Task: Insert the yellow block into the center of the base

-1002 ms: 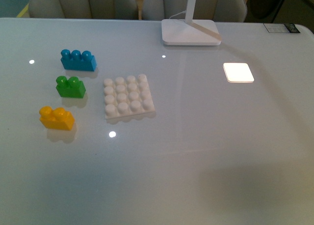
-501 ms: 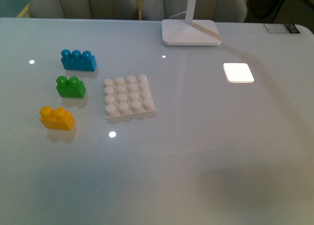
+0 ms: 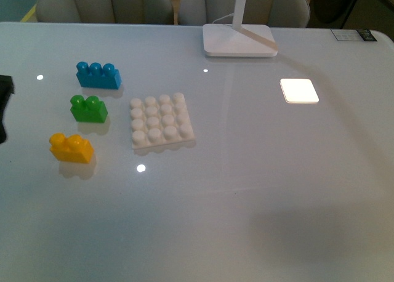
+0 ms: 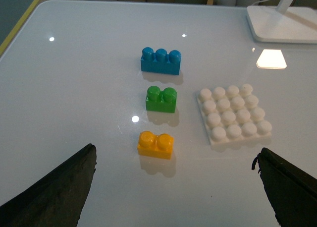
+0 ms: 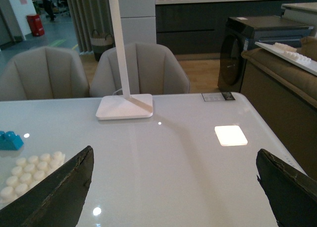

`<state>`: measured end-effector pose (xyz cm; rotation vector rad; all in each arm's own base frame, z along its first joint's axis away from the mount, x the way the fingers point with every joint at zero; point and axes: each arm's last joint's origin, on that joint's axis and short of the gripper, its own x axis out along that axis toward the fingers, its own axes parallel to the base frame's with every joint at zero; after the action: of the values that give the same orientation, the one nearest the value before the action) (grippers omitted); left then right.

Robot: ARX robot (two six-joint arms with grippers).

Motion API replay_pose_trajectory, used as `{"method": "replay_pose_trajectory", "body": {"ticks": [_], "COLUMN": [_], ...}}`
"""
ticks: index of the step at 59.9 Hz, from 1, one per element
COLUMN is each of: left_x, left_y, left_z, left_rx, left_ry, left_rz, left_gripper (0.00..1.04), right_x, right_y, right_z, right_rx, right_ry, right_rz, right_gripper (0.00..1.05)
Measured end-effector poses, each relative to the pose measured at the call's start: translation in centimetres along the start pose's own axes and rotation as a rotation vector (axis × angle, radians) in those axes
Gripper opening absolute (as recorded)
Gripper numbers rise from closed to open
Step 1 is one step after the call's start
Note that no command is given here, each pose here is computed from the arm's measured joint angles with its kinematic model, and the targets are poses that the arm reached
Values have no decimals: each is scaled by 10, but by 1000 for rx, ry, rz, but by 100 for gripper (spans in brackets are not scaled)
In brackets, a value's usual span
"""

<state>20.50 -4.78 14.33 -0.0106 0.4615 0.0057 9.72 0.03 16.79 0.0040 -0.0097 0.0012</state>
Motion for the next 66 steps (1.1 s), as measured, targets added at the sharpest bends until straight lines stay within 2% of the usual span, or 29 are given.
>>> {"method": "replay_pose_trajectory", "body": {"ticks": [15,25,46,66], "left_x": [67,93,133,151], "left_y": [-12,-11,-7,-6], "left_z": [-38,-53,-63,-74], "left_rx": [98,105,110,125], "left_ry": [163,223,274,307], "left_rz": [15,7,-3,-16], "left_gripper": [97,97,97,97], "right_x": [0,0,0,0], "right_y": [0,0,0,0], "right_z": [0,0,0,0], "right_rx": [0,0,0,0], "right_ry": [0,0,0,0], "right_rz": [0,0,0,0], "right_gripper": [96,96,96,96]}}
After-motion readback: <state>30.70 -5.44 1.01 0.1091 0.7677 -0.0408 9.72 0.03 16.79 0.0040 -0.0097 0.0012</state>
